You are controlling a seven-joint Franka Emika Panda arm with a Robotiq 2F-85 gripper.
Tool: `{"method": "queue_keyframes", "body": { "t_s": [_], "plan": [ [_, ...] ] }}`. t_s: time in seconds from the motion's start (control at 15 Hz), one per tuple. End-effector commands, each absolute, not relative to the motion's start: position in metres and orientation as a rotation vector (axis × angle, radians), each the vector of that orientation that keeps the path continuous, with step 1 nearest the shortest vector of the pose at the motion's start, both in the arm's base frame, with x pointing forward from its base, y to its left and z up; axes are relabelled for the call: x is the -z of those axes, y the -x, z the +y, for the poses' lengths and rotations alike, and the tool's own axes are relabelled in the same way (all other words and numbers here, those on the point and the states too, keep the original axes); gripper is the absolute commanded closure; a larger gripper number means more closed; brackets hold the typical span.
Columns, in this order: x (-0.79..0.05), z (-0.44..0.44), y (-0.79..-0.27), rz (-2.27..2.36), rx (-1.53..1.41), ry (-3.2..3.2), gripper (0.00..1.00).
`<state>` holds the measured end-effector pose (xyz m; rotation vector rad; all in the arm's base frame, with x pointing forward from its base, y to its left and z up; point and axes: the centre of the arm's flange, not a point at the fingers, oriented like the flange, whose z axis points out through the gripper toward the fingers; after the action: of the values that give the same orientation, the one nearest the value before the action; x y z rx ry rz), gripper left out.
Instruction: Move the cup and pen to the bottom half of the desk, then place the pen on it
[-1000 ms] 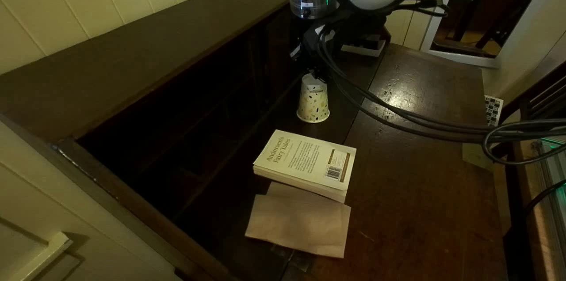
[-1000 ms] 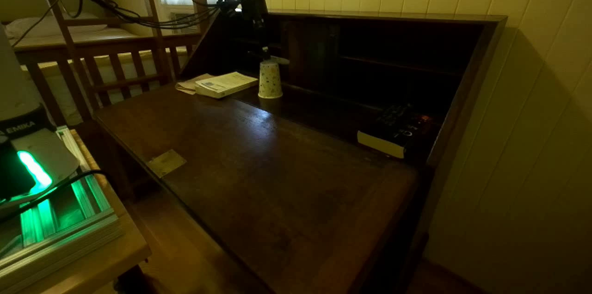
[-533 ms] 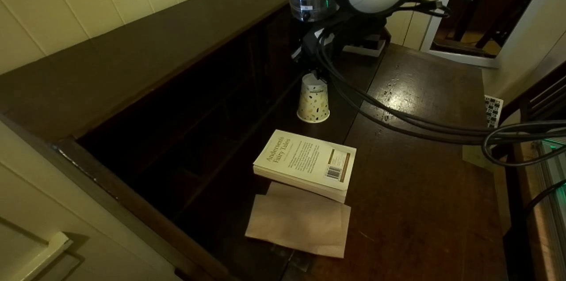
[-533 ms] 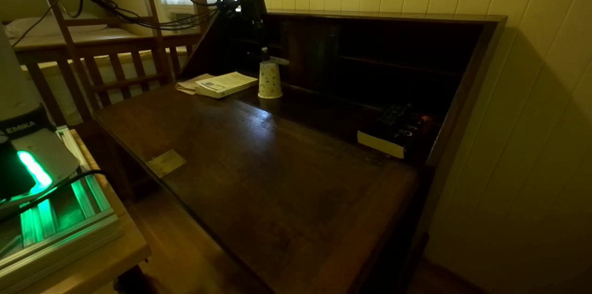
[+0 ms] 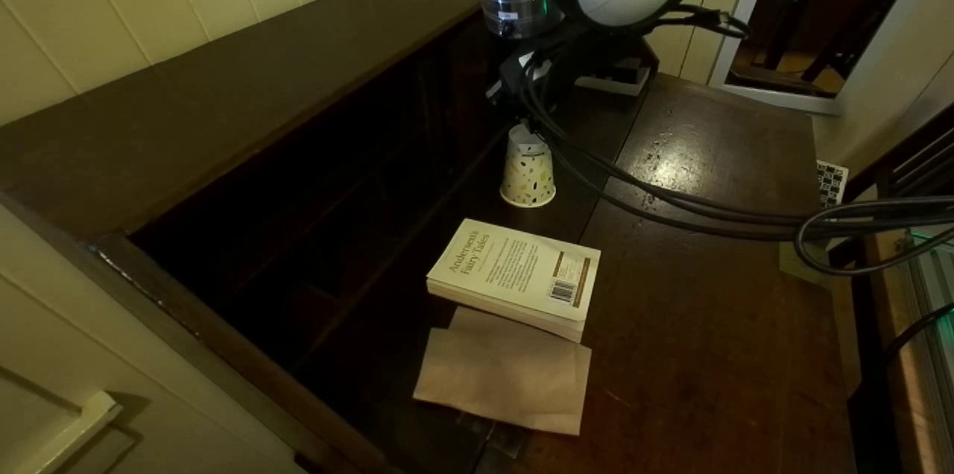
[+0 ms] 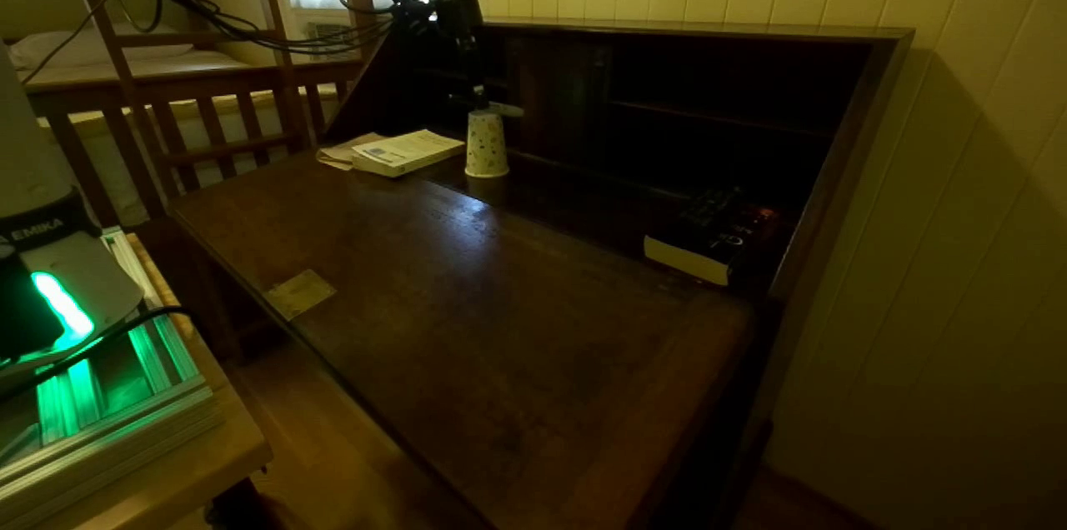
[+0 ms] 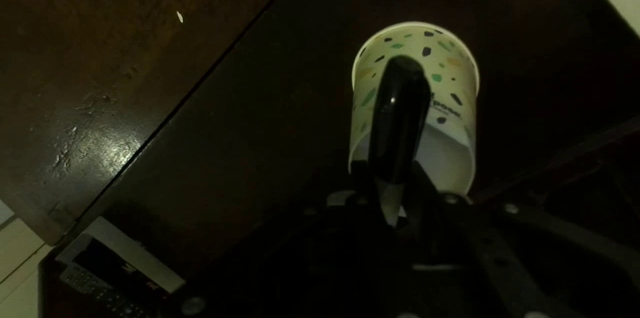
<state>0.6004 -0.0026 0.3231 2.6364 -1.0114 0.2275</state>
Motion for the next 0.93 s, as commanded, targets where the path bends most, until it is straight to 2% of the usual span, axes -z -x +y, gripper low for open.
{"method": "queue_keyframes", "body": {
  "t_s": [0.0, 0.87],
  "plan": [
    [-0.3221, 0.0011, -0.6088, -1.039, -0.242, -2.583, 0.95],
    [-0.3219, 0.0096, -0.6109, -1.077, -0.246, -2.496, 0.95]
  ]
}}
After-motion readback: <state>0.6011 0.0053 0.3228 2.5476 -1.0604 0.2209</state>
